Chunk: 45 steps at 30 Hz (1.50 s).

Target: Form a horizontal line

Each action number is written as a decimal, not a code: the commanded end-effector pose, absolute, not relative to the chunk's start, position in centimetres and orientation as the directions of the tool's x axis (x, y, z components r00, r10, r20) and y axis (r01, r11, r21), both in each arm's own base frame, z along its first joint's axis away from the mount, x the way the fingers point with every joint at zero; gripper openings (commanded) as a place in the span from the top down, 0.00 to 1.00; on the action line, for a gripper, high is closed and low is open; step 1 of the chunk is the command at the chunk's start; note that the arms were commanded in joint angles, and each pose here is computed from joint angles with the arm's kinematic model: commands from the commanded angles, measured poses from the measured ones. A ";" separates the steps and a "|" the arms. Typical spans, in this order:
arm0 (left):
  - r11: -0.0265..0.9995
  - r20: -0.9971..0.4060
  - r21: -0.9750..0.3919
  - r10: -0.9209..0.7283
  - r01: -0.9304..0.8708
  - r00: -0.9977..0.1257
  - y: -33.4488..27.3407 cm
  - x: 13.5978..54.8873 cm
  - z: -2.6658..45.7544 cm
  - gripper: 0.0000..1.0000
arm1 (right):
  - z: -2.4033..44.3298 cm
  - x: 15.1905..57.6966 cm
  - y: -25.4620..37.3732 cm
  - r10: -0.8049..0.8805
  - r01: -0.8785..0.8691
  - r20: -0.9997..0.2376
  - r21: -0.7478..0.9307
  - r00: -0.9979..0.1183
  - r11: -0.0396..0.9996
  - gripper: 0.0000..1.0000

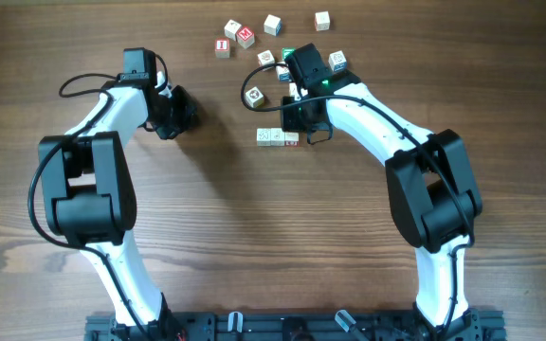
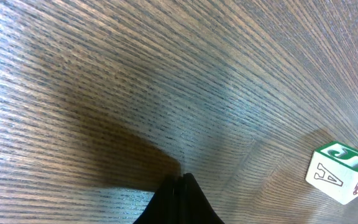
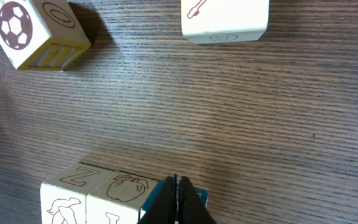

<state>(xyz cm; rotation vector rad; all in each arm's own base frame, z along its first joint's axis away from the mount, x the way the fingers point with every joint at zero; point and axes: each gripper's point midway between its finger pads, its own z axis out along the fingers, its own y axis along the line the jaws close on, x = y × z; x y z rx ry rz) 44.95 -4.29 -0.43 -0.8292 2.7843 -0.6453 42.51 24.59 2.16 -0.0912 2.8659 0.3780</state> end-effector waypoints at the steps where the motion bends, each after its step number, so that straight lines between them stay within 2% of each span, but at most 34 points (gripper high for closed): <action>1: 0.776 0.004 -0.291 -0.584 -0.560 -0.812 -2.2 42.2 -5.1 0.96 | 2.9 42.3 24.9 -0.052 -0.123 -0.266 0.257 -0.962 0.958 0.95; 28: 0.776 0.003 -0.291 -0.584 -0.560 -0.812 -2.2 42.3 -5.1 0.96 | 2.9 42.3 24.9 -0.052 -0.122 -0.263 0.256 -0.963 0.959 0.96; 45: 0.776 0.003 -0.291 -0.584 -0.560 -0.812 -2.2 42.3 -5.1 0.96 | 4.0 44.6 25.9 -0.033 -0.146 -0.361 0.289 -0.932 0.946 0.95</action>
